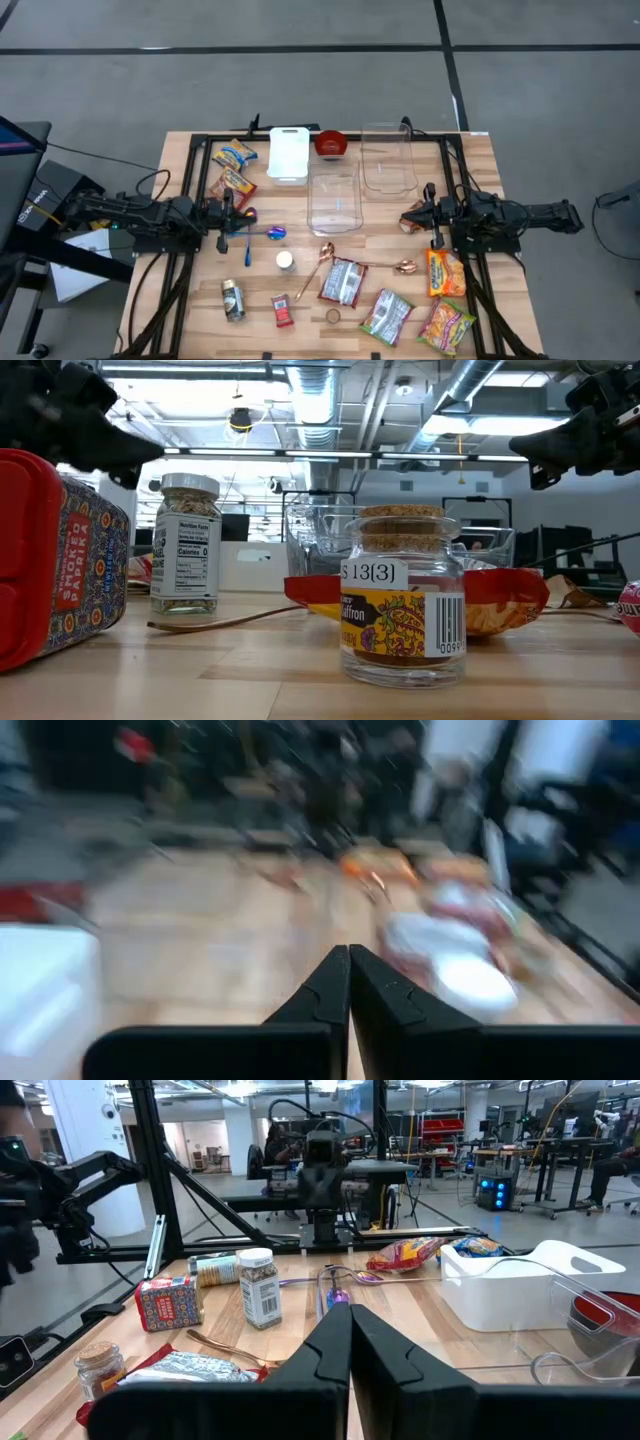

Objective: Pick & Place Food Item
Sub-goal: Put the top red noodle pack into the right transparent bin

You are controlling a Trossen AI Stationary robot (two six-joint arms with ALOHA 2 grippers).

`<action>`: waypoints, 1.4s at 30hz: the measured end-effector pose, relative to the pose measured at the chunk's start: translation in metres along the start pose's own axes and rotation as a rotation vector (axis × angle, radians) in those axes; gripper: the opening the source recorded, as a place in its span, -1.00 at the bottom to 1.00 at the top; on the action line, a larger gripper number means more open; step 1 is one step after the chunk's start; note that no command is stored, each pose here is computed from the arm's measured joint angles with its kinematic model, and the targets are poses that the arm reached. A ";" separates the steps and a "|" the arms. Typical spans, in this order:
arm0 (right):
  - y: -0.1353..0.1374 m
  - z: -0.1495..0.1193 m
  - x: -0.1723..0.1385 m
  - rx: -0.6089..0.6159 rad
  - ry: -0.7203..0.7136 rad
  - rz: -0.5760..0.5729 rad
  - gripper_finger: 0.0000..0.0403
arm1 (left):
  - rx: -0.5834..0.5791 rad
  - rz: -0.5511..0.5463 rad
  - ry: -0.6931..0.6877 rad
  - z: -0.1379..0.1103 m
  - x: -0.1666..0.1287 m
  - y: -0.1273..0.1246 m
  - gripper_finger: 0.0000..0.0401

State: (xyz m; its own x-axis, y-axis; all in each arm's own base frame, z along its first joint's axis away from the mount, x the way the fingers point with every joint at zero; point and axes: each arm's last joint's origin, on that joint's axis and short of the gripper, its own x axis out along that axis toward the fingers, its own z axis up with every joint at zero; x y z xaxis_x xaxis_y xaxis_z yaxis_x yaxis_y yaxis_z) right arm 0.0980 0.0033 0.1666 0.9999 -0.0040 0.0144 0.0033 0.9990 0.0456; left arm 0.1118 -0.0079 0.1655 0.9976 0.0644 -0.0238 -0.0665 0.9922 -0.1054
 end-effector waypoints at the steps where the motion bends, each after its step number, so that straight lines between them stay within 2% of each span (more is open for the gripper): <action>1: 0.000 0.000 0.000 0.000 0.000 0.000 -1.00 | -0.073 0.012 -0.052 0.005 0.000 0.000 -0.98; 5: 0.000 0.000 0.000 0.000 0.000 0.000 -1.00 | -0.460 -0.002 -0.351 0.032 -0.002 0.000 -0.98; 7: 0.000 0.000 0.000 0.000 0.000 0.000 -1.00 | -0.600 -0.010 -0.474 0.042 -0.005 0.001 -0.98; 9: 0.000 0.000 0.000 0.000 0.000 0.000 -1.00 | -0.697 -0.021 -0.613 0.053 -0.011 0.002 -0.98; 11: 0.000 0.000 0.000 0.000 0.000 0.000 -1.00 | -0.729 -0.025 -0.739 0.062 -0.017 0.003 -0.99; 14: 0.000 0.000 0.000 0.000 0.000 0.000 -1.00 | -0.691 -0.020 -0.860 0.071 -0.025 0.005 -0.99; 18: 0.000 0.000 0.000 0.000 0.000 -0.002 -1.00 | -0.649 -0.021 -0.955 0.077 -0.033 0.005 -0.99; 21: -0.002 0.000 0.000 0.000 -0.005 -0.032 -1.00 | -0.596 0.002 -0.983 0.079 -0.035 0.006 -0.99; 23: -0.003 0.001 0.000 -0.052 -0.010 -0.057 -1.00 | -0.565 0.016 -0.997 0.080 -0.037 0.006 -0.99; 27: -0.004 0.008 0.000 -0.092 -0.084 -0.085 -1.00 | -0.537 0.030 -1.013 0.081 -0.038 0.006 -0.99; 31: -0.003 0.032 -0.005 -0.075 -0.338 -0.084 -1.00 | -0.538 0.028 -1.031 0.089 -0.039 0.005 -0.99; 34: -0.002 0.051 -0.015 -0.059 -0.560 -0.078 -1.00 | -0.515 0.037 -1.057 0.104 -0.038 0.003 -0.99; 40: -0.003 0.094 -0.047 -0.028 -0.984 -0.122 -1.00 | -0.329 0.075 -1.126 0.148 -0.038 -0.003 -0.99; 42: -0.003 0.104 -0.056 -0.009 -1.075 -0.145 -1.00 | -0.266 0.082 -1.145 0.161 -0.038 -0.005 -0.99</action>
State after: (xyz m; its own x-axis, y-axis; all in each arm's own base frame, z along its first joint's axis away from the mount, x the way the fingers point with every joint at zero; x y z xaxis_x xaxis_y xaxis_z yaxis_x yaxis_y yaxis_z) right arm 0.0406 -0.0046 0.2692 0.4544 -0.1554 0.8771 0.1245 0.9861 0.1102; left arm 0.0772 0.0016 0.3267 0.4146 0.3200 0.8519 0.0022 0.9358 -0.3526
